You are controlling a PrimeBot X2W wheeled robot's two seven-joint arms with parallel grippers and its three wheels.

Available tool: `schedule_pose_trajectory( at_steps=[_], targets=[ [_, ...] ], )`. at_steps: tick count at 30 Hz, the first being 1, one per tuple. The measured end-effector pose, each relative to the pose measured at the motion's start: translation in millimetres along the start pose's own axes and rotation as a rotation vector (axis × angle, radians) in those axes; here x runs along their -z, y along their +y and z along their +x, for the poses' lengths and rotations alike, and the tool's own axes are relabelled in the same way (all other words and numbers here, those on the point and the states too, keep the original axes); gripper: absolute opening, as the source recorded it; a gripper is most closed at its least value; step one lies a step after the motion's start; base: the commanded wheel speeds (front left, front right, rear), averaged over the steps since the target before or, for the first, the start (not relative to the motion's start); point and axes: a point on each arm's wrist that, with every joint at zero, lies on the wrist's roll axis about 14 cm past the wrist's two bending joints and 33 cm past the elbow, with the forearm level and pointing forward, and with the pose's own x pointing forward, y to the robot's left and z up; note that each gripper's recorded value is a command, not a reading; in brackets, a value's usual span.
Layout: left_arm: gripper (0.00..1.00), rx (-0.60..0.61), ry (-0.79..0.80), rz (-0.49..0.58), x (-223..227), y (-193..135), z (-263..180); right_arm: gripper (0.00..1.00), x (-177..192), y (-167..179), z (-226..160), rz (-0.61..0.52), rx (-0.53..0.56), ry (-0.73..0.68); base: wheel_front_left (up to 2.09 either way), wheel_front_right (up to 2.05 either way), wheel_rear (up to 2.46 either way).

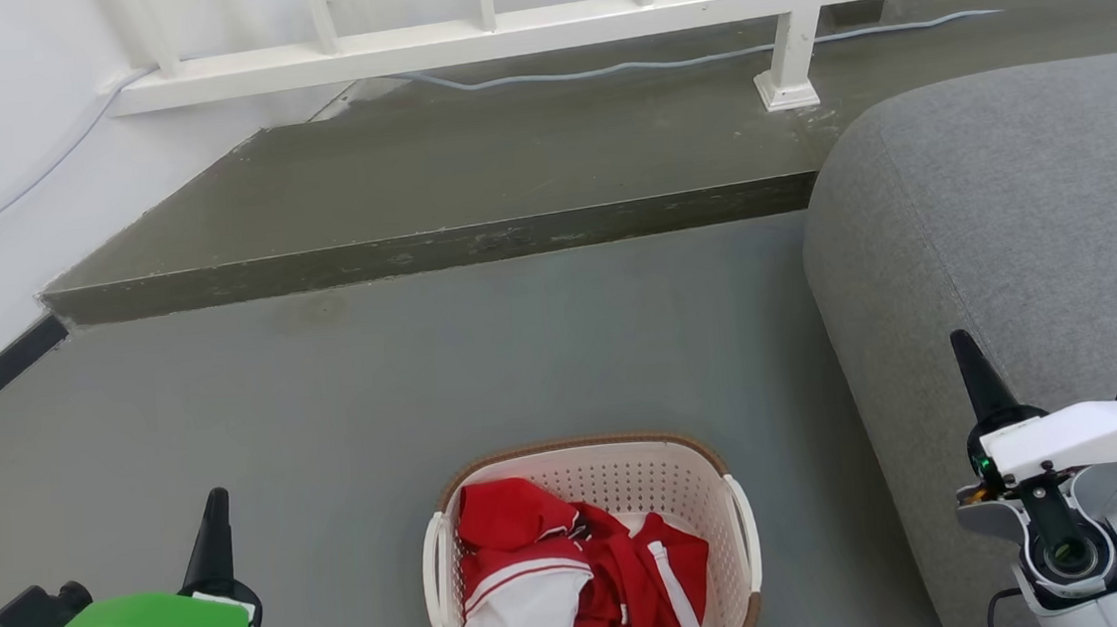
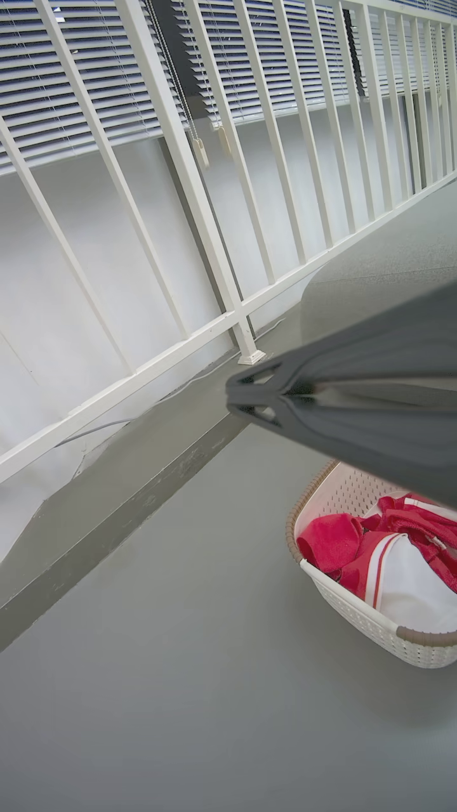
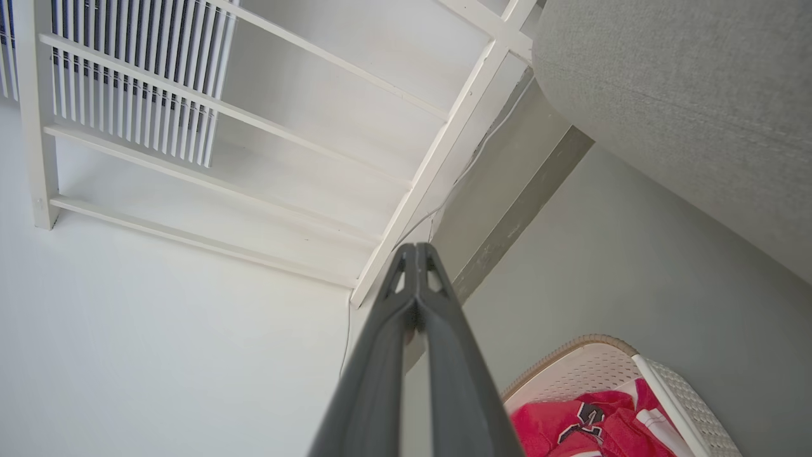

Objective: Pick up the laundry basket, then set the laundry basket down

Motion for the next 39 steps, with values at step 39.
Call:
schedule_pose_trajectory(
  at_steps=[39],
  targets=[
    [0.00,0.050,-0.025,-0.439,-23,-4,1,0.00,-30,5,1,0.508,-0.073,-0.064,0.00,0.00,0.00]
  ],
)
